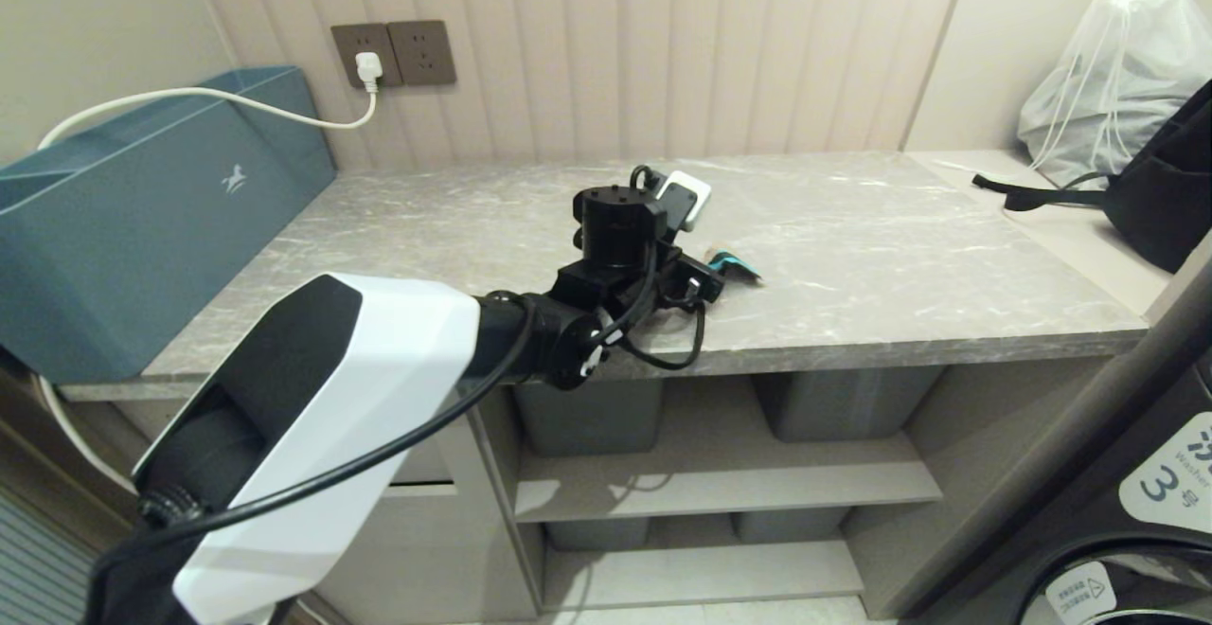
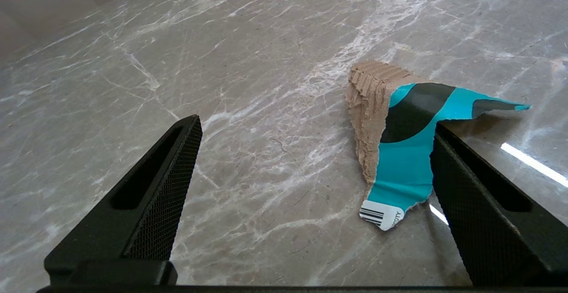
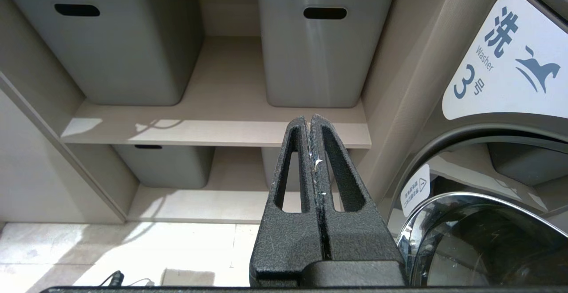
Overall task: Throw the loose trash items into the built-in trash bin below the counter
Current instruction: Pick up the garbage
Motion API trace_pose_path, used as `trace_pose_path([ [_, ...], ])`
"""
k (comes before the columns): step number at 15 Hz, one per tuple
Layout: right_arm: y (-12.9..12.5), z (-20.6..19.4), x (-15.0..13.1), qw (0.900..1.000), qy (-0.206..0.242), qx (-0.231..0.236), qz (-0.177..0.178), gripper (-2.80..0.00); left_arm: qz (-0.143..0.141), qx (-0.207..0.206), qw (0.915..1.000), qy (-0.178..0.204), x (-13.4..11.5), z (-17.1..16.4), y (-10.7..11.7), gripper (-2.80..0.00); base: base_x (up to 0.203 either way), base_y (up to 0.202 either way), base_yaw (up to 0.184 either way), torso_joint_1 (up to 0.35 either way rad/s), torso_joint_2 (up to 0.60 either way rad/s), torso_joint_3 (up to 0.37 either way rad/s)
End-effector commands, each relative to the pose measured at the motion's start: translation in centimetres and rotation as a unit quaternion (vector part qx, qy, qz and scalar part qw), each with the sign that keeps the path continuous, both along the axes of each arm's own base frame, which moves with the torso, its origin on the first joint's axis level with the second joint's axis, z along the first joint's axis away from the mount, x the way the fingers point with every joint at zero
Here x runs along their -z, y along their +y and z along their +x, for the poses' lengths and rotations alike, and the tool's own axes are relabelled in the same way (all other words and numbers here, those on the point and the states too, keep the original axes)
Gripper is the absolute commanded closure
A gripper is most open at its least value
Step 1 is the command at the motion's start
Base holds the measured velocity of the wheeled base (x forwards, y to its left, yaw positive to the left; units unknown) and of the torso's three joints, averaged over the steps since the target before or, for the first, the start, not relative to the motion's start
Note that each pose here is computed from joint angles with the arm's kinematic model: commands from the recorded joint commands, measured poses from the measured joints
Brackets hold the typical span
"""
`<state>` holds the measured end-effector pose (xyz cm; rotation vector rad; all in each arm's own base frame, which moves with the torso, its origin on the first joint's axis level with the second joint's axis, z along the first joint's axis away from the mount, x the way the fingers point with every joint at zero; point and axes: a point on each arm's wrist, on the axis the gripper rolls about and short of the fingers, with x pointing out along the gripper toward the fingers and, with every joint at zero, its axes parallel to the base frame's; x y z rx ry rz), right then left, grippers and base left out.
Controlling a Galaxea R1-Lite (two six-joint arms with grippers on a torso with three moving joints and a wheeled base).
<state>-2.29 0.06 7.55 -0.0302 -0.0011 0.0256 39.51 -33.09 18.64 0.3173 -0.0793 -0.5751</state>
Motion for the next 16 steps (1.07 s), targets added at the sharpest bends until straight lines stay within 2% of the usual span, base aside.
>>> trace_pose_path([
  [1,0.0,0.0,0.0,1.000,0.000,0.000,0.000,0.00,0.001,-0.001,1.0000,0.000,0.1,0.0,0.0,-2.80,0.000,0.000,0.000,0.000,0.00,0.000],
  [7,0.0,0.0,0.0,1.000,0.000,0.000,0.000,0.00,0.001,0.001,1.0000,0.001,0.2,0.0,-0.2,-2.80,0.000,0.000,0.000,0.000,0.00,0.000],
  [8,0.0,0.0,0.0,1.000,0.000,0.000,0.000,0.00,0.002,0.001,1.0000,0.003,0.4,0.0,-0.2,0.00,0.000,0.000,0.000,0.000,0.00,0.000],
  [16,0.0,0.0,0.0,1.000,0.000,0.000,0.000,0.00,0.006,0.014,0.9998,0.009,1.2,-0.4,-1.0,0.00,0.000,0.000,0.000,0.000,0.00,0.000],
])
